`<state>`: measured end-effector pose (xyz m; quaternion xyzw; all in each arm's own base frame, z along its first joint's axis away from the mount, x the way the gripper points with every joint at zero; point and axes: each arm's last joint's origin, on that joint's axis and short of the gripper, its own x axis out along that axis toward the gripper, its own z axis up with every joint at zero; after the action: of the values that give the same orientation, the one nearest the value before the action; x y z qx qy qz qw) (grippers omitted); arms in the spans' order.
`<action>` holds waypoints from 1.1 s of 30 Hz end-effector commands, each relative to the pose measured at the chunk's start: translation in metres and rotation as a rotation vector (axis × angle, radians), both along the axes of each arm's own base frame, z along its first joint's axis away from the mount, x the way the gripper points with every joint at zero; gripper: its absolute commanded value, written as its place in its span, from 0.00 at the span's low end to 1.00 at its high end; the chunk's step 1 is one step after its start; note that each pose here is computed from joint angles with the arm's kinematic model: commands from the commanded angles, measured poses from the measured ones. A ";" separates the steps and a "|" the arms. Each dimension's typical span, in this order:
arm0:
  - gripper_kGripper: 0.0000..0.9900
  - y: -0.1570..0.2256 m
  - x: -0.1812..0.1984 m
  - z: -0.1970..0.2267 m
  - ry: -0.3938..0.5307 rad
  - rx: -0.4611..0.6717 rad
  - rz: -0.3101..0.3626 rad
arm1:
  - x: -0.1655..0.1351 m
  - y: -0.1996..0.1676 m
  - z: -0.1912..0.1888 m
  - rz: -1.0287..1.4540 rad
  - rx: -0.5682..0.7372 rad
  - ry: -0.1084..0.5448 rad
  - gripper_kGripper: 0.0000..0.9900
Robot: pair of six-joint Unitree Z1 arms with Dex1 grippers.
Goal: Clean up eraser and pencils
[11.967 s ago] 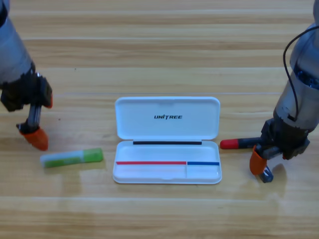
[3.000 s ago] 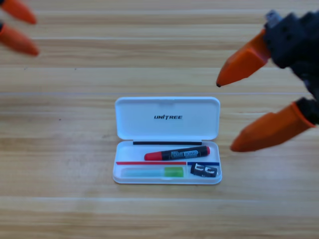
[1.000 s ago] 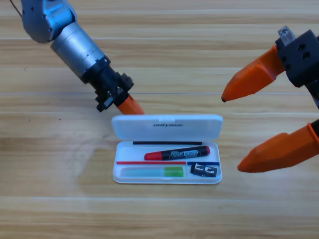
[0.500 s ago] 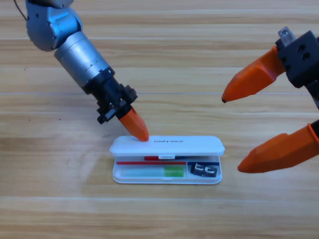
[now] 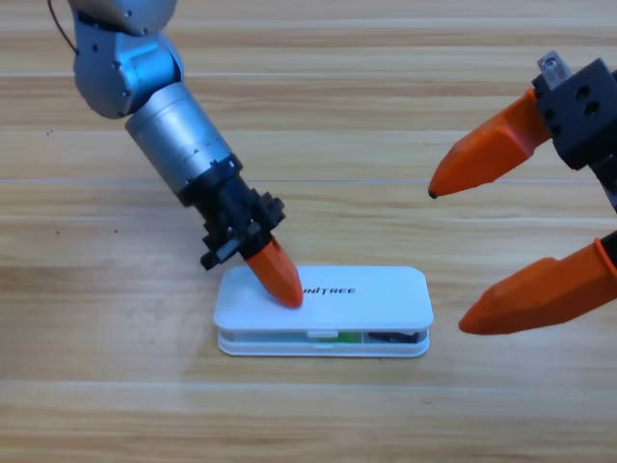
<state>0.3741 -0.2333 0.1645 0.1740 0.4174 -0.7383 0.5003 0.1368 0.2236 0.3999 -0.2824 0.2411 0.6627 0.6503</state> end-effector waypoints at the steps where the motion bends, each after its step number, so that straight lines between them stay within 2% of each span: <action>1: 0.00 -0.010 -0.013 -0.018 0.026 0.011 -0.037 | -0.003 0.002 -0.008 0.021 0.004 0.019 0.93; 17: 0.00 -0.003 -0.020 -0.035 -0.017 0.051 -0.025 | -0.002 0.004 -0.008 0.020 0.004 0.020 0.93; 20: 0.00 -0.001 -0.024 -0.012 -0.054 0.058 -0.012 | -0.002 0.004 -0.008 0.020 0.002 0.021 0.93; 23: 0.00 0.005 -0.030 0.042 -0.124 0.081 0.006 | -0.002 0.004 -0.008 0.020 0.004 0.020 0.93; 24: 0.24 0.008 -0.035 0.066 -0.149 0.083 0.014 | -0.002 0.004 -0.008 0.020 0.004 0.020 0.93; 26: 0.90 0.018 -0.052 0.117 -0.204 0.072 0.058 | -0.002 0.004 -0.008 0.020 0.004 0.020 0.93; 27: 0.99 0.025 -0.066 0.140 -0.240 0.060 0.076 | -0.002 0.004 -0.008 0.020 0.004 0.020 0.93; 30: 1.00 0.049 -0.120 0.198 -0.363 0.014 0.098 | -0.002 0.004 -0.008 0.020 0.002 0.021 0.93; 33: 1.00 0.073 -0.174 0.228 -0.446 -0.009 0.109 | -0.002 0.004 -0.008 0.020 0.002 0.021 0.93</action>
<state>0.2814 -0.1865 0.3435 0.2754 0.3529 -0.6599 0.6034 0.1369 0.2238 0.4001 -0.2817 0.2409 0.6626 0.6509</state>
